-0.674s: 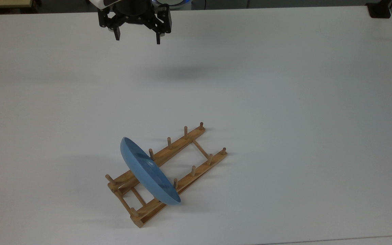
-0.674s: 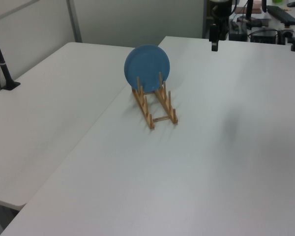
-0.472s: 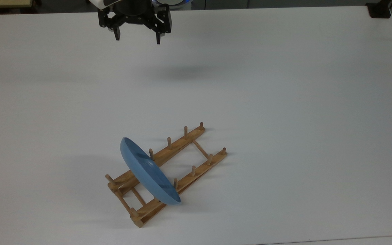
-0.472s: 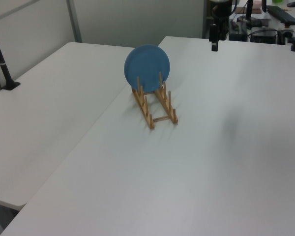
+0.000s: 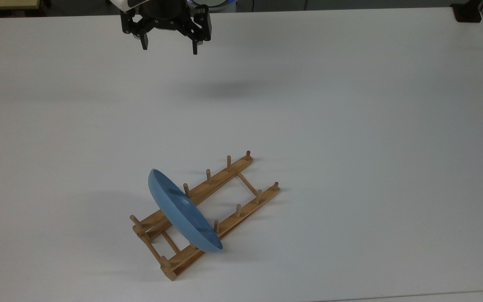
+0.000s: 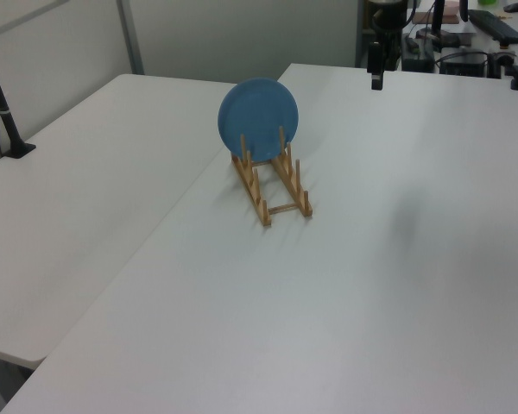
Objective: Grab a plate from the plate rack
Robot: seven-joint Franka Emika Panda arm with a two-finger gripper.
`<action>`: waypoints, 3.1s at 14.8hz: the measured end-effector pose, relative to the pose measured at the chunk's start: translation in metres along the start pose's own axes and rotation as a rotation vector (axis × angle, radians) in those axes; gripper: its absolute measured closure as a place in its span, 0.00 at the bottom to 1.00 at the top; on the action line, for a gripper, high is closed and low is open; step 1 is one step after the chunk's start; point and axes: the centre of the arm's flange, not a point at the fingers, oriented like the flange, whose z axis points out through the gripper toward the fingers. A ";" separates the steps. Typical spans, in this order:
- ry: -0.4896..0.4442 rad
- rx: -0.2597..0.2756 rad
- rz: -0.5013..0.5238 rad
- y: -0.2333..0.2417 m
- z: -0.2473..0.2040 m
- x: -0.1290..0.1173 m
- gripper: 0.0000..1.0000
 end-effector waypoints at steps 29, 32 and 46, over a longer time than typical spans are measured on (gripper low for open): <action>0.618 -0.268 -0.123 -0.023 0.061 0.135 0.60; 0.624 -0.270 -0.123 -0.022 0.058 0.135 0.69; 0.595 -0.268 -0.133 -0.026 0.080 0.141 0.66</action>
